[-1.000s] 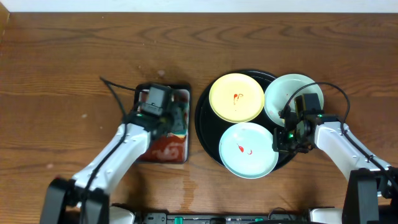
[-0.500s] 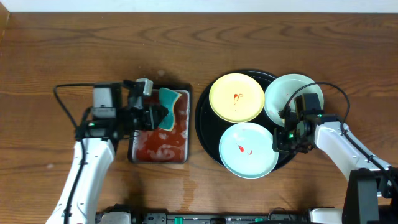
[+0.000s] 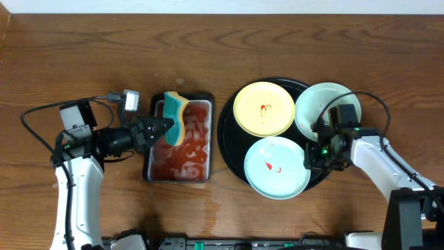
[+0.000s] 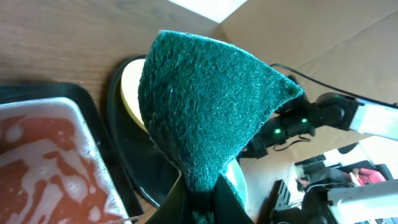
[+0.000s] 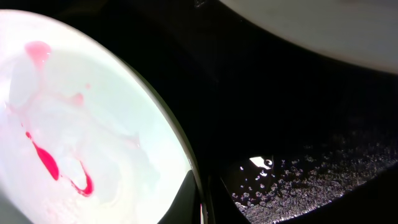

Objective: Clean dirty plates on tray and stack at the side
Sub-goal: 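Lift the sponge out of the tray with the left gripper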

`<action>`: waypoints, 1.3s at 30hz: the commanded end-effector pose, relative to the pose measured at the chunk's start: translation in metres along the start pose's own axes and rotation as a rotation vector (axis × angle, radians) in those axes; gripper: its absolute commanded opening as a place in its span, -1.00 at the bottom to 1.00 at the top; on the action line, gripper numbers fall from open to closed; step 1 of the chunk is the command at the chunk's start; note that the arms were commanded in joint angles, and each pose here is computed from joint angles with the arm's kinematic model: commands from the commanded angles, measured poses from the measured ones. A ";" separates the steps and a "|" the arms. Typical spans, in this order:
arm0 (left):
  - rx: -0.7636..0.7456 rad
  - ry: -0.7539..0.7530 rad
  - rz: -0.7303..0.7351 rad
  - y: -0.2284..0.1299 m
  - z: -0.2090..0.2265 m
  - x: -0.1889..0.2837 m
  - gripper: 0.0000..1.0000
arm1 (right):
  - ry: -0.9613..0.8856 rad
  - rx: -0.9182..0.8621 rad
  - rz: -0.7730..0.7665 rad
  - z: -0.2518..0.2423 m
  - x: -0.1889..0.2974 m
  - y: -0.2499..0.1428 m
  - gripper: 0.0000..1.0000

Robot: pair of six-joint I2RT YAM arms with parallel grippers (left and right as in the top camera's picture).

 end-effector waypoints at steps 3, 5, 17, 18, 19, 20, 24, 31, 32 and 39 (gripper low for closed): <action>-0.044 -0.070 -0.016 0.001 -0.008 0.003 -0.85 | -0.011 0.001 0.008 0.001 -0.003 -0.001 -0.98; -0.045 -0.070 -0.016 0.001 -0.008 0.003 -0.86 | -0.011 0.000 0.008 0.001 -0.003 -0.001 -0.98; -0.045 -0.070 -0.016 0.001 -0.008 0.003 -0.86 | -0.011 0.001 0.008 0.001 -0.003 -0.001 -0.97; -0.045 -0.070 -0.016 0.001 -0.008 0.003 -0.86 | -0.011 0.000 0.008 0.001 -0.003 -0.001 -0.98; -0.045 -0.070 -0.016 0.001 -0.008 0.003 -0.86 | -0.011 0.001 0.008 0.001 -0.003 -0.001 -0.98; -0.045 -0.070 -0.016 0.001 -0.008 0.003 -0.86 | -0.011 0.001 0.008 0.001 -0.003 -0.001 -0.97; -0.045 -0.070 -0.016 0.001 -0.008 0.003 -0.85 | -0.011 0.001 0.008 0.001 -0.003 -0.001 -0.99; 0.056 0.094 0.018 0.000 0.002 -0.004 -0.86 | -0.011 0.001 0.008 0.001 -0.003 -0.001 -0.97; 0.114 0.192 0.025 -0.001 0.008 -0.007 -0.85 | -0.011 0.001 0.008 0.001 -0.003 -0.001 -0.97; 0.355 0.836 0.001 -0.012 0.039 -0.031 -0.85 | -0.011 0.001 0.005 0.001 -0.003 0.000 -0.97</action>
Point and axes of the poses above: each gripper's point midway between its finger pads, its own x axis back along the fingers, its own z axis along the line the jaws close on, y = z × x, the point moved 10 cm from there along x, back along the fingers, and after that the axes turned 7 degrees about x, right-handed, at the moved point
